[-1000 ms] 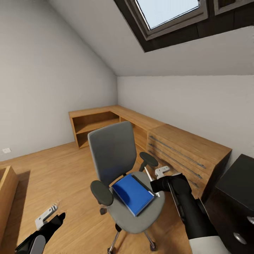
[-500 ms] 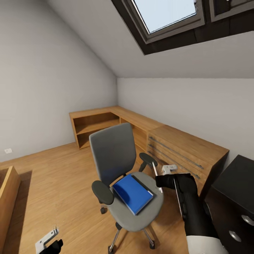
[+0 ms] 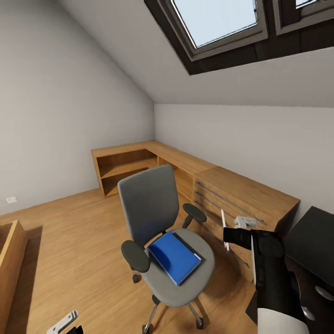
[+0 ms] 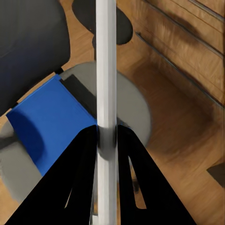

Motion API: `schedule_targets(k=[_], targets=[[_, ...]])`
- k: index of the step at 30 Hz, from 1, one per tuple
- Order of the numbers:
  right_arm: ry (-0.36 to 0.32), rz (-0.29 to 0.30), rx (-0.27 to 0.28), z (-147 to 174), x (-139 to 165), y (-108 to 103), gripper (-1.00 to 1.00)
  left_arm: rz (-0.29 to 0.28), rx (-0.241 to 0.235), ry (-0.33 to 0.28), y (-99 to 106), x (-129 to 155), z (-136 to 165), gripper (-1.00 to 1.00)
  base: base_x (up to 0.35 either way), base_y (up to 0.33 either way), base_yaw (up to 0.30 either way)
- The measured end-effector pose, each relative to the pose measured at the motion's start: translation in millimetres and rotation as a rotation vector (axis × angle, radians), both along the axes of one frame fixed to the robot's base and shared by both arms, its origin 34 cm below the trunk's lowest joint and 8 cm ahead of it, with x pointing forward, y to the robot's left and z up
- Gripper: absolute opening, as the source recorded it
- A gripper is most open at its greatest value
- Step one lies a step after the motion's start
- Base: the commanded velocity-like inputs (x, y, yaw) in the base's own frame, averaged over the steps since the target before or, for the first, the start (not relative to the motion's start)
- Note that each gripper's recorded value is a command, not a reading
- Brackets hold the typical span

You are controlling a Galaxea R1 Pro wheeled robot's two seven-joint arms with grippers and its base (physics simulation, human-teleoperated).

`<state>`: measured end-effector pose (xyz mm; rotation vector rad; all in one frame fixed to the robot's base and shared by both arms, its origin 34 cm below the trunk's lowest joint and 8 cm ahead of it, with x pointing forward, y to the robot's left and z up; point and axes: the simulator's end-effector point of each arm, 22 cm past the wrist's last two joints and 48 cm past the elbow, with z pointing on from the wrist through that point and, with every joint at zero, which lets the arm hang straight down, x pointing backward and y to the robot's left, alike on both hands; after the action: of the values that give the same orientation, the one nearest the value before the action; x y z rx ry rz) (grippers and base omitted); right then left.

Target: In the bedroom, organize the workspace by keeping the computer under the desk, ensuring the monitor is on the desk, placing the keyboard on the desk next to the monitor, placing the mouse on the desk next to the keyboard, moving the folder from the swivel chair onto the desk next to the mouse, stacking the notebook on top of the folder with the pen on top of the notebook, and positioning the swivel chair next to the desk.

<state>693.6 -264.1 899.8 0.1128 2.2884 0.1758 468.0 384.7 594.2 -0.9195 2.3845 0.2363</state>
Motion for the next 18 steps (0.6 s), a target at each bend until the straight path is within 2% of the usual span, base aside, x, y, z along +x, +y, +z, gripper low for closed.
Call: schedule_targets(k=[5,12,14,16,18], targets=[[-0.016,-0.003,0.012,13,1,-1,-1.0,0.006,0.011,-0.003,1,-4,4,1.0,0.0,0.0,-0.049],[-0.041,-0.005,0.005,28,4,-3,-1.0,-0.006,0.029,-0.001,2,-4,15,1.0,0.0,0.0,-0.254],[-0.039,-0.021,0.008,30,3,-9,-1.0,0.0,0.041,-0.018,5,-1,21,1.0,0.0,0.0,-0.29],[-0.031,-0.07,0.025,28,-2,-27,-1.0,0.014,0.07,-0.067,12,6,32,1.0,0.0,0.0,-0.293],[-0.029,-0.09,0.037,29,-3,-34,-1.0,0.021,0.082,-0.086,14,9,38,1.0,0.0,0.0,-0.293]])
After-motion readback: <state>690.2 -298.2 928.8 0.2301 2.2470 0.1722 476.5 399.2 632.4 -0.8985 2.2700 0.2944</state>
